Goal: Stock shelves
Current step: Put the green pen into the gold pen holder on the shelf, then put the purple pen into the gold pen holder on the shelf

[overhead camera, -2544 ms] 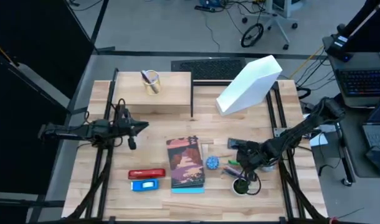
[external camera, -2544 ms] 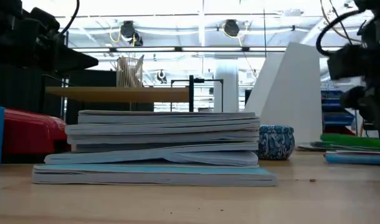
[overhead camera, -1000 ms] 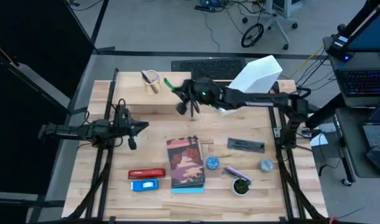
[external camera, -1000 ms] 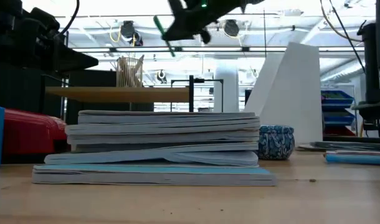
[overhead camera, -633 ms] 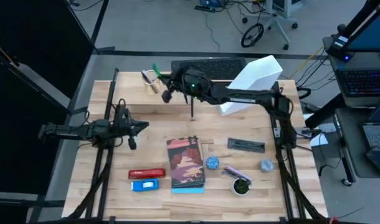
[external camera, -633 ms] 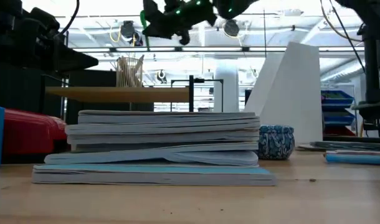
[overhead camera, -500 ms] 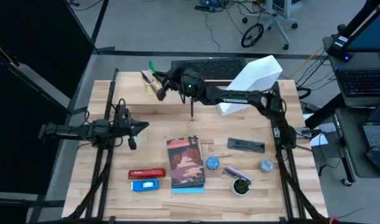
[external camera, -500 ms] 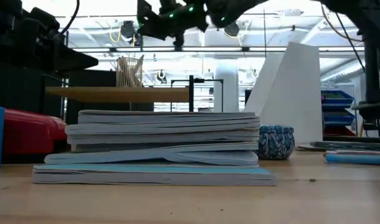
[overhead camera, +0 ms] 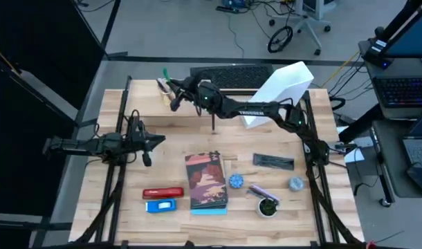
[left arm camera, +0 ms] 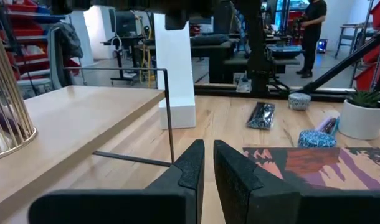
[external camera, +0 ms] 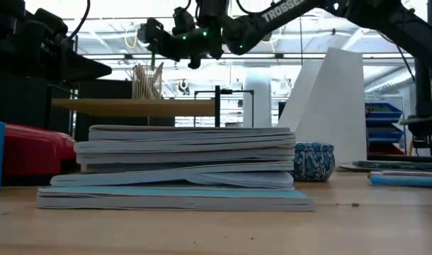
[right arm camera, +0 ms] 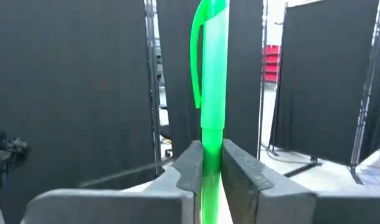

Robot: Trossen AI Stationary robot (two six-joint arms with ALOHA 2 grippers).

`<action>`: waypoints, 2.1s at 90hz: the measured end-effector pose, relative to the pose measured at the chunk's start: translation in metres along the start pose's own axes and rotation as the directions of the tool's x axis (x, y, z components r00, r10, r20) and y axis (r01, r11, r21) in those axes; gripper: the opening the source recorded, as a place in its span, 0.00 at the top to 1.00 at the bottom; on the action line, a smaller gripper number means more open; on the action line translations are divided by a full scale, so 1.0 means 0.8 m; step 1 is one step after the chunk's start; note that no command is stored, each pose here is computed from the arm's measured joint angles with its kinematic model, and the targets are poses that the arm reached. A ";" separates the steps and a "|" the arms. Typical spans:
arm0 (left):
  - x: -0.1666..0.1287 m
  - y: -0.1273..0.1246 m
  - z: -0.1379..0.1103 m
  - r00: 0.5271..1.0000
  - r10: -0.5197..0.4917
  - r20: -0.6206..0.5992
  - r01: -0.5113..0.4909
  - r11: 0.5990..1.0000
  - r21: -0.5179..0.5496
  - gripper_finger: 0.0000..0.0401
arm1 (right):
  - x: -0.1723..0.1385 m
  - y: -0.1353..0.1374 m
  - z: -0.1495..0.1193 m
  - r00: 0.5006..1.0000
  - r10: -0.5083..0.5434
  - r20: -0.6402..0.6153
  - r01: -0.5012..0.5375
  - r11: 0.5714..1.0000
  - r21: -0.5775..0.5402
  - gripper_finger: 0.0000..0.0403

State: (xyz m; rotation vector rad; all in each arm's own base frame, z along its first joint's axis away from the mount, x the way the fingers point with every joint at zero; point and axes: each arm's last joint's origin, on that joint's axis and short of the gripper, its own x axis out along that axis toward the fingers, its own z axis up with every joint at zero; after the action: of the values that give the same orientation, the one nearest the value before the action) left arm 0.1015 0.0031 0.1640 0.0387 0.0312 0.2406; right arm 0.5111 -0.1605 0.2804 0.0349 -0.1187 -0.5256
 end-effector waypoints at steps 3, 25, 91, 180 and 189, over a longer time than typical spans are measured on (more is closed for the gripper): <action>0.000 0.000 0.000 1.000 0.000 0.000 0.000 1.000 0.001 0.94 | 0.000 0.000 -0.002 1.000 -0.001 -0.015 0.001 1.000 -0.003 0.87; 0.000 0.000 0.000 1.000 0.000 -0.001 0.000 1.000 0.006 0.94 | -0.001 0.001 -0.002 1.000 0.002 -0.024 -0.002 1.000 -0.004 0.69; 0.000 0.000 0.000 1.000 0.001 -0.001 -0.001 1.000 0.005 0.94 | -0.159 0.008 0.146 0.722 0.174 -0.669 -0.167 0.983 0.076 0.51; 0.000 0.000 0.000 1.000 0.001 -0.002 -0.001 1.000 0.002 0.94 | -0.418 0.092 -0.056 0.072 0.119 -0.990 0.003 0.993 0.120 0.51; 0.000 0.000 0.000 1.000 0.001 -0.002 -0.001 1.000 0.001 0.94 | -0.436 0.100 -0.066 0.055 0.114 -0.992 0.004 0.993 0.115 0.51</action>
State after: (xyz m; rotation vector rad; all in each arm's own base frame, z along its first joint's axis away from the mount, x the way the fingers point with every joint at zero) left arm 0.1016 0.0031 0.1639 0.0390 0.0329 0.2417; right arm 0.2583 0.0840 0.1969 0.5025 1.3276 -0.2998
